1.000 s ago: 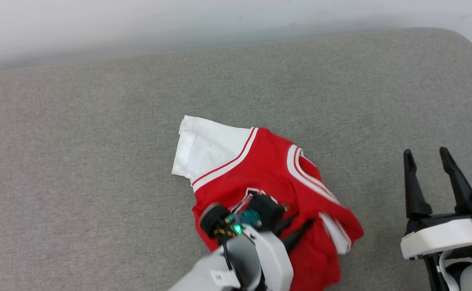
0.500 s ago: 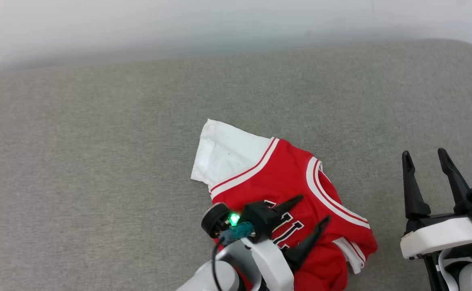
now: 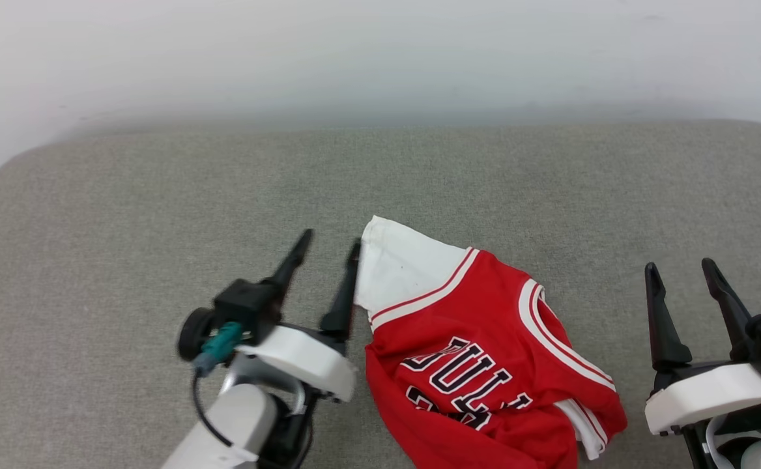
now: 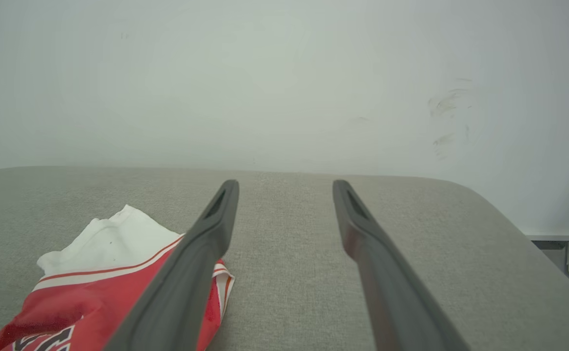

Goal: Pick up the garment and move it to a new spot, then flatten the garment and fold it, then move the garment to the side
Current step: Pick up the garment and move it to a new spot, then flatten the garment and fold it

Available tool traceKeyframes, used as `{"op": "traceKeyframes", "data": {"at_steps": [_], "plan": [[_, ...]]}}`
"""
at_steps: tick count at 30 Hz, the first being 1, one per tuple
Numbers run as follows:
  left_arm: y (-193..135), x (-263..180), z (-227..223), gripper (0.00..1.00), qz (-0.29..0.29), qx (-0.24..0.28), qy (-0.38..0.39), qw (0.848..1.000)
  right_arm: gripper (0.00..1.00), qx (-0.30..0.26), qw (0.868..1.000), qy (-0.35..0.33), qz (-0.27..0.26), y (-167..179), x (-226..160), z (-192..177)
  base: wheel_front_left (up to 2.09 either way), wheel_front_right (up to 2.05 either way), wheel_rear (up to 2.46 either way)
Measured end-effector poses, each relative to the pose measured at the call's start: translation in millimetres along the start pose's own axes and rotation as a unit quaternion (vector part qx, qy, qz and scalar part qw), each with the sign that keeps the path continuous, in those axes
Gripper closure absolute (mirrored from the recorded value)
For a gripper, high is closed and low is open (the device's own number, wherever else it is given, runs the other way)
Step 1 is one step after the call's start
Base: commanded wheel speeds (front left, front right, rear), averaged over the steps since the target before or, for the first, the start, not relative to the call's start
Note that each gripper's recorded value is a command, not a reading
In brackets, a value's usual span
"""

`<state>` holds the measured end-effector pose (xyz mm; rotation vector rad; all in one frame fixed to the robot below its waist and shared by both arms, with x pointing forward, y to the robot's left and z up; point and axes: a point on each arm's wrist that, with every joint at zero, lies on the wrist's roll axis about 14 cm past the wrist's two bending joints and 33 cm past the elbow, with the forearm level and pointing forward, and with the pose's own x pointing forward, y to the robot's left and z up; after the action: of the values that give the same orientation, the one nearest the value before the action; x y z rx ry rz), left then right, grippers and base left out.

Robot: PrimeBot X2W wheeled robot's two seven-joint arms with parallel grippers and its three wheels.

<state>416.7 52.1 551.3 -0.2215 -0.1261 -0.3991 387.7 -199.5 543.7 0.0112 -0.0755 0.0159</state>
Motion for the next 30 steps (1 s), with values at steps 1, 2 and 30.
{"op": "traceKeyframes", "data": {"at_steps": [1,2,30], "plan": [[12.3,-3.1,4.1,0.00,0.020,0.006,-0.005,1.000,0.00,0.000,1.000,-0.001,0.002,1.3,-0.4,1.4,0.00,0.00,0.00],[23.5,-7.0,7.4,0.00,0.038,0.010,-0.009,0.999,0.00,0.000,1.000,-0.002,0.003,2.2,-1.1,2.4,0.00,0.00,0.00],[91.2,-71.3,6.2,0.00,0.136,0.064,0.018,0.988,0.00,0.013,1.000,0.003,0.007,5.3,-23.5,3.7,0.00,0.00,0.00]]}}
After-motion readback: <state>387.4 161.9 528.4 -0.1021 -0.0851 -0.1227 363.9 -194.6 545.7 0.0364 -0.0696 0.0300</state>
